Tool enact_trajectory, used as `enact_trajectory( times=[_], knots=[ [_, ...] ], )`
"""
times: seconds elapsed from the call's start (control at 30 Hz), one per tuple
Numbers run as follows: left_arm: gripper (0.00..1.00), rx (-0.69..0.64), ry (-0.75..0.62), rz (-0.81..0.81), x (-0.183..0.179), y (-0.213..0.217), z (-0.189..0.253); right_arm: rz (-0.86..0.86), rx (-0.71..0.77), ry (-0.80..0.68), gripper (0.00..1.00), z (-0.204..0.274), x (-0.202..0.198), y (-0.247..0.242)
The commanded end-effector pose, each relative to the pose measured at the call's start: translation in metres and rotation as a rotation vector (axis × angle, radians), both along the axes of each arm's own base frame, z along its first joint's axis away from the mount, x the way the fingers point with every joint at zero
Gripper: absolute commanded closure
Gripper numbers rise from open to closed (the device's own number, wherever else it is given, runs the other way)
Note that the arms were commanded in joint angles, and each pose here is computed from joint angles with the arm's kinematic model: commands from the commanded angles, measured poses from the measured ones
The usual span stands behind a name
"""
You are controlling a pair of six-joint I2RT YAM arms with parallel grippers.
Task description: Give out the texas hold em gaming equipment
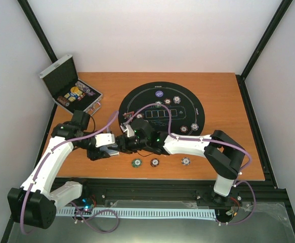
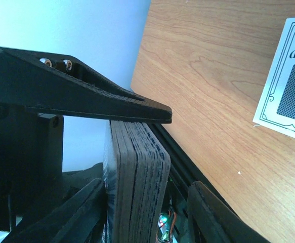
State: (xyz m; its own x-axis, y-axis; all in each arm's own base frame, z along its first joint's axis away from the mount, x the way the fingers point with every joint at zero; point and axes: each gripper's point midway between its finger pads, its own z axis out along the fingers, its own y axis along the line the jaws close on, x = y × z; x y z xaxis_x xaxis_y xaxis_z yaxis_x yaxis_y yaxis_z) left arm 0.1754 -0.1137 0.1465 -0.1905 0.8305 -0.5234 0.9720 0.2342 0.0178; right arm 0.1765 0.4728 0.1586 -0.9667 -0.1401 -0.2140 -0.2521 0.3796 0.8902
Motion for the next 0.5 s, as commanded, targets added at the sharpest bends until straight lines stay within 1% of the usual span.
enact_trajectory(
  times=[0.0, 0.47],
  knots=[
    [0.99, -0.009, -0.032, -0.03, -0.001, -0.002, 0.007, -0.063, -0.134, 0.007, 0.56, -0.026, 0.013, -0.022],
    [0.99, 0.024, -0.022, -0.019, 0.0, 0.003, -0.001, -0.028, -0.059, -0.014, 0.53, 0.005, 0.009, -0.018]
  ],
)
